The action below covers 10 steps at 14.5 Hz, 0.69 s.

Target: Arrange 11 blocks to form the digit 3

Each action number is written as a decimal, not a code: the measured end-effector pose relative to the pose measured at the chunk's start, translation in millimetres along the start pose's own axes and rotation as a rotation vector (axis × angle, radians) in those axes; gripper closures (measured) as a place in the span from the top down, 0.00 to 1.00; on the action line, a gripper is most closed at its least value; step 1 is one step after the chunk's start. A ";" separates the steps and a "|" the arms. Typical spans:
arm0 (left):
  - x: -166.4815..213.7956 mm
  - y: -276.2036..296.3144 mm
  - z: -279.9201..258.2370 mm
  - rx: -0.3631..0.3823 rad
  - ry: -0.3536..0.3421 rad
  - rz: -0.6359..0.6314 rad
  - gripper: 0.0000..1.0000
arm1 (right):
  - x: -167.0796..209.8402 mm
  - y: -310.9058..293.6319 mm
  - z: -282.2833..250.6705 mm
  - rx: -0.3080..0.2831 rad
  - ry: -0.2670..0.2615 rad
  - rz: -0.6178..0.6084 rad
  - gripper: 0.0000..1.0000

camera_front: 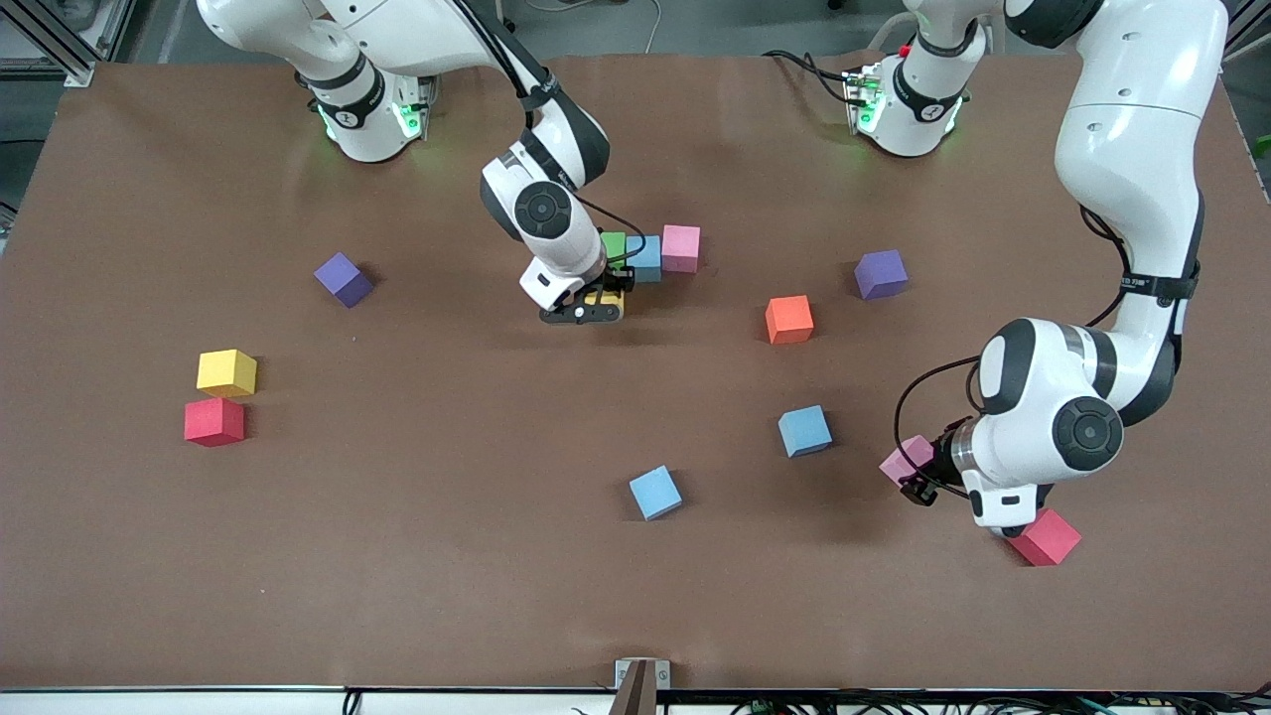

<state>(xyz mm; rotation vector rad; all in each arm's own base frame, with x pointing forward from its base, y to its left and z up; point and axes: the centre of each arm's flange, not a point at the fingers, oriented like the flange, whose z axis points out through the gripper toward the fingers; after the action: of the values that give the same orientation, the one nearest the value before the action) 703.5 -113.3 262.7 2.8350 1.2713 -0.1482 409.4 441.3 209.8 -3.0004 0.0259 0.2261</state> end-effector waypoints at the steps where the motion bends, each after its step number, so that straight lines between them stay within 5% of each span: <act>1: 0.0 0.0 0.0 0.000 0.000 0.000 0.30 | 0.0 0.0 0.0 0.000 0.000 0.000 0.53; 10: 0.0 0.0 0.0 0.000 0.000 0.000 0.30 | -0.6 -0.3 0.3 -0.006 0.002 -0.008 0.53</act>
<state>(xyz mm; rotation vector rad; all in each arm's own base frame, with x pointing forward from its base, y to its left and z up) 703.5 -113.3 262.7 2.8350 1.2713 -0.1481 408.7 441.6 209.7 -3.0058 0.0130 0.2227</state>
